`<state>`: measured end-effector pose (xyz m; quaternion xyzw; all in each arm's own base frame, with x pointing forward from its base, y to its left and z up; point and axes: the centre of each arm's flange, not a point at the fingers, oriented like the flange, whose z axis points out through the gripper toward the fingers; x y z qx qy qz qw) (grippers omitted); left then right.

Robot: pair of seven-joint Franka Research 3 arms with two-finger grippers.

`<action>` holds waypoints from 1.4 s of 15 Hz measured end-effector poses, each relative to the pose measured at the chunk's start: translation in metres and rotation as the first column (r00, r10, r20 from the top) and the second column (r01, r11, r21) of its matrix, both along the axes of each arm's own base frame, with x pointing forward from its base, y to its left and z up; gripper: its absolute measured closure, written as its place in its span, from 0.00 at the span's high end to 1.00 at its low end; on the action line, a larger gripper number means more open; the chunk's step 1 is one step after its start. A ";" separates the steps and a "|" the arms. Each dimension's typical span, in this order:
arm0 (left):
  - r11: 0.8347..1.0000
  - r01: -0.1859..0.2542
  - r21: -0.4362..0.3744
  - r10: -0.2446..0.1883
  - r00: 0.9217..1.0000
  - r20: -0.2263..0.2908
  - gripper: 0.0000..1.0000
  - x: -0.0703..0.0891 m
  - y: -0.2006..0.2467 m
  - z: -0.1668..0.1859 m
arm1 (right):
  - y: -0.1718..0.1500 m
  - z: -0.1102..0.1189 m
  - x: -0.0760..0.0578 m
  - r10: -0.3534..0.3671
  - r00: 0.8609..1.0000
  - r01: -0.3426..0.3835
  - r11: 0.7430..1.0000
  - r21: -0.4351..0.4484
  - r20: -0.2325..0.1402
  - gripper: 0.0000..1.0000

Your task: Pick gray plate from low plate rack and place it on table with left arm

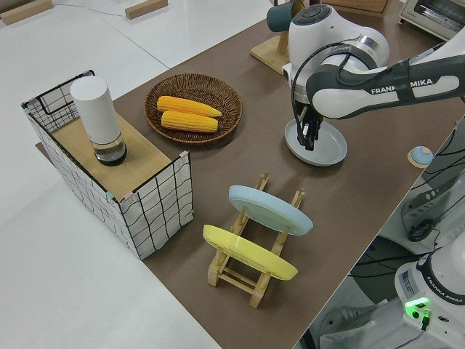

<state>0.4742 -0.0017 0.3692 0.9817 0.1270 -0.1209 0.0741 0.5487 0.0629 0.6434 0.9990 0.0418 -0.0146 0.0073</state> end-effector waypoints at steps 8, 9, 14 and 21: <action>1.000 -0.006 0.007 0.005 0.999 0.052 1.00 0.013 0.005 0.019 | 0.000 0.000 0.000 0.000 1.000 0.000 1.000 0.000 0.000 0.99; 1.000 -0.007 0.014 0.006 0.997 0.073 1.00 0.018 0.009 0.029 | 0.000 0.000 0.000 0.000 1.000 0.000 1.000 0.000 0.000 0.99; 0.997 0.015 0.072 -0.023 0.993 0.120 1.00 0.041 0.026 0.102 | 0.000 0.000 0.000 0.000 1.000 0.000 1.000 0.000 0.000 0.99; 0.995 -0.016 0.097 -0.006 0.977 0.214 1.00 0.056 0.053 0.185 | 0.000 0.000 0.000 0.000 1.000 0.000 1.000 0.000 0.000 0.99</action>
